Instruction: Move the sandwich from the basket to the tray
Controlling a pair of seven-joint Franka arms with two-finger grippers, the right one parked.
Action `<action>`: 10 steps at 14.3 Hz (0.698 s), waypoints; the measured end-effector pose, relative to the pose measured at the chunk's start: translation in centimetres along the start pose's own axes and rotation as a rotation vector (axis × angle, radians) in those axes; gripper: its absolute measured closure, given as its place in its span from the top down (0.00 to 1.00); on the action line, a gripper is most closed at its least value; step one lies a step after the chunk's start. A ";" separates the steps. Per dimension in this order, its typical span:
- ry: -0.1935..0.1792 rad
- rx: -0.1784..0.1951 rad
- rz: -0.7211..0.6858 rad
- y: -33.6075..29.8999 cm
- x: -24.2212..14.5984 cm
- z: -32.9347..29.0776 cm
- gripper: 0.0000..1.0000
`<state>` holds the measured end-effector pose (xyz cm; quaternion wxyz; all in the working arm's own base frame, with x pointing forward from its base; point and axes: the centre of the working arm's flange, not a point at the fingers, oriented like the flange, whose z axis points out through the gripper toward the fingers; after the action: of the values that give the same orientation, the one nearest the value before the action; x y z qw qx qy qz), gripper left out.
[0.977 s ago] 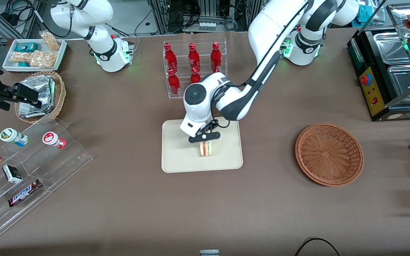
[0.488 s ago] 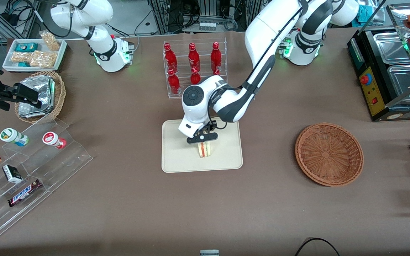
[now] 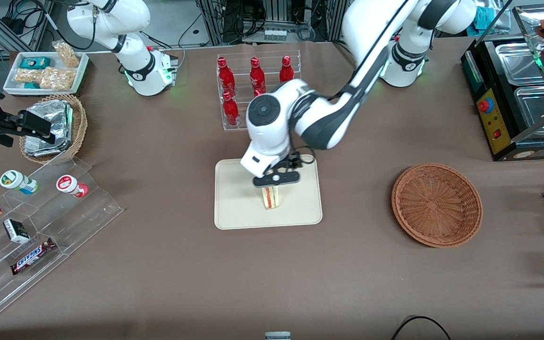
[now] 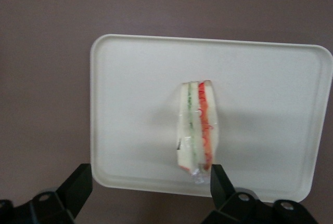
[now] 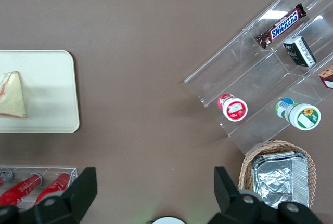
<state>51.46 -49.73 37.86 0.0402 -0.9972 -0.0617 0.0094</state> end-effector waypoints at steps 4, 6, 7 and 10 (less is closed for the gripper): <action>-0.075 0.051 -0.105 -7.9 3.6 -3.5 1.00; -0.098 0.062 -0.094 -12.7 5.7 -3.4 1.00; -0.111 0.065 -0.073 -15.3 6.5 -3.4 1.00; -0.131 0.059 -0.009 -22.9 7.8 -4.8 1.00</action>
<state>56.47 -26.45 44.43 0.0654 -0.9926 -0.0684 0.0764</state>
